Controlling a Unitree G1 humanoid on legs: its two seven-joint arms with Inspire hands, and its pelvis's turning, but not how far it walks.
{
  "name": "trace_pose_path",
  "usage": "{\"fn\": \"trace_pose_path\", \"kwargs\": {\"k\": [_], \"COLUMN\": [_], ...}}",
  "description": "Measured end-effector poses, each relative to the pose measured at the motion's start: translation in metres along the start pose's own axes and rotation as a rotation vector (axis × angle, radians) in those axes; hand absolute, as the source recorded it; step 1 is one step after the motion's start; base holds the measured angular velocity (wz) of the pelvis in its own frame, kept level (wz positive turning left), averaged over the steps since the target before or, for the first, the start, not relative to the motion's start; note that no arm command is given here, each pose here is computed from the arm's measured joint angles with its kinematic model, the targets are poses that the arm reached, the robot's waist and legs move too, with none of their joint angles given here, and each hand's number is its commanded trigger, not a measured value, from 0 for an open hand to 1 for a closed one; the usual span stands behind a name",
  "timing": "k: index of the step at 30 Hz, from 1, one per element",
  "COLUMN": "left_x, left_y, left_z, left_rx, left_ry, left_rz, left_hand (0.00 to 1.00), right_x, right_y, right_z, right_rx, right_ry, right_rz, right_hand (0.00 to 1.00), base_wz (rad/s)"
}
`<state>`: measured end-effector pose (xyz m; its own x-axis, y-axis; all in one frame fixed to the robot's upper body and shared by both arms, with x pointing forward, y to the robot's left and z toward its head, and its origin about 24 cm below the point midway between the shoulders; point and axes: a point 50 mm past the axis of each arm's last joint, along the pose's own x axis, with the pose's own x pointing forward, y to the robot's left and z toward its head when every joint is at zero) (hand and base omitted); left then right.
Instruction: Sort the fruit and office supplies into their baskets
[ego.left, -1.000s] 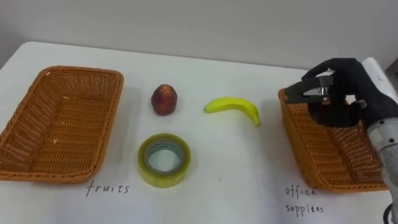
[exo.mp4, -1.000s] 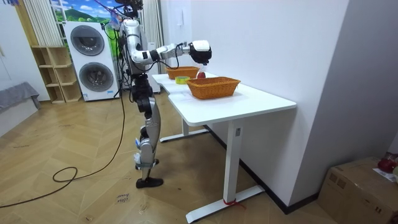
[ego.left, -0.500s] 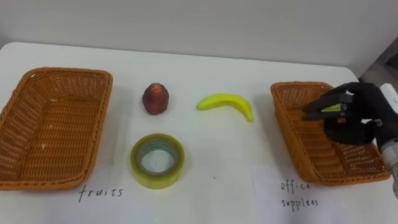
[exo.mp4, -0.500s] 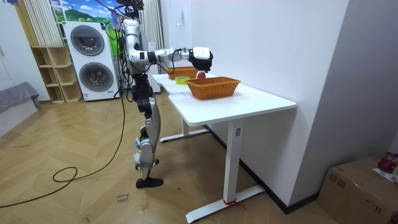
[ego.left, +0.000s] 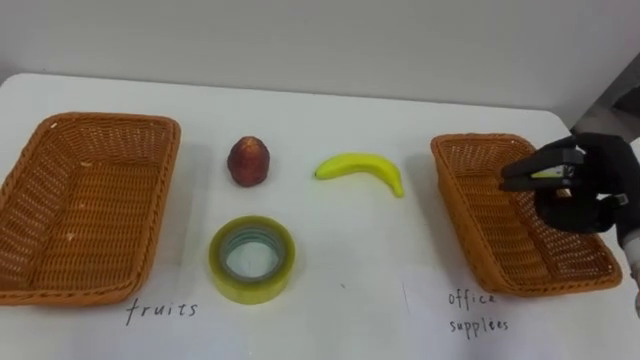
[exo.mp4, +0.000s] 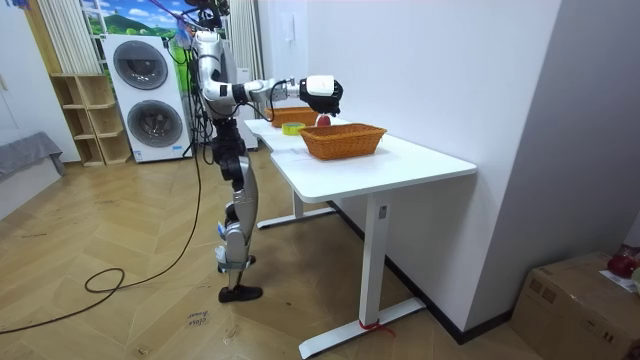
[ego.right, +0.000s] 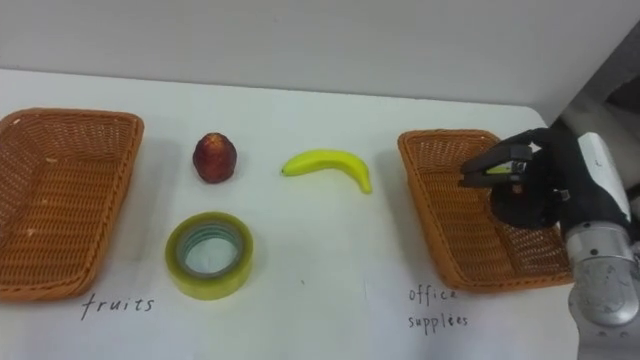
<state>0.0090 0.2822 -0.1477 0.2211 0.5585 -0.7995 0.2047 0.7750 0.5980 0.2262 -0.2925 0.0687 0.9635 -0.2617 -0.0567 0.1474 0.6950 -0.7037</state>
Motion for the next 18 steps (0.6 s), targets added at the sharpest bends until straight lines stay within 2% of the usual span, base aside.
{"fn": "trace_pose_path", "kwargs": {"k": [13,18], "left_x": [0.0,0.0], "left_y": [0.001,0.001], "left_z": [0.001,0.0], "left_rx": [0.0,0.001], "left_ry": [-0.002,-0.001], "left_rz": [0.001,0.001], "left_hand": [0.0,0.0], "right_x": [-0.001,-0.002], "right_y": [0.0,0.005], "right_z": [-0.002,-0.013], "right_rx": [-0.004,-0.007], "right_ry": [0.008,0.059], "right_rz": [-0.004,0.016], "right_hand": [1.0,1.0], "base_wz": [0.0,0.0]}}
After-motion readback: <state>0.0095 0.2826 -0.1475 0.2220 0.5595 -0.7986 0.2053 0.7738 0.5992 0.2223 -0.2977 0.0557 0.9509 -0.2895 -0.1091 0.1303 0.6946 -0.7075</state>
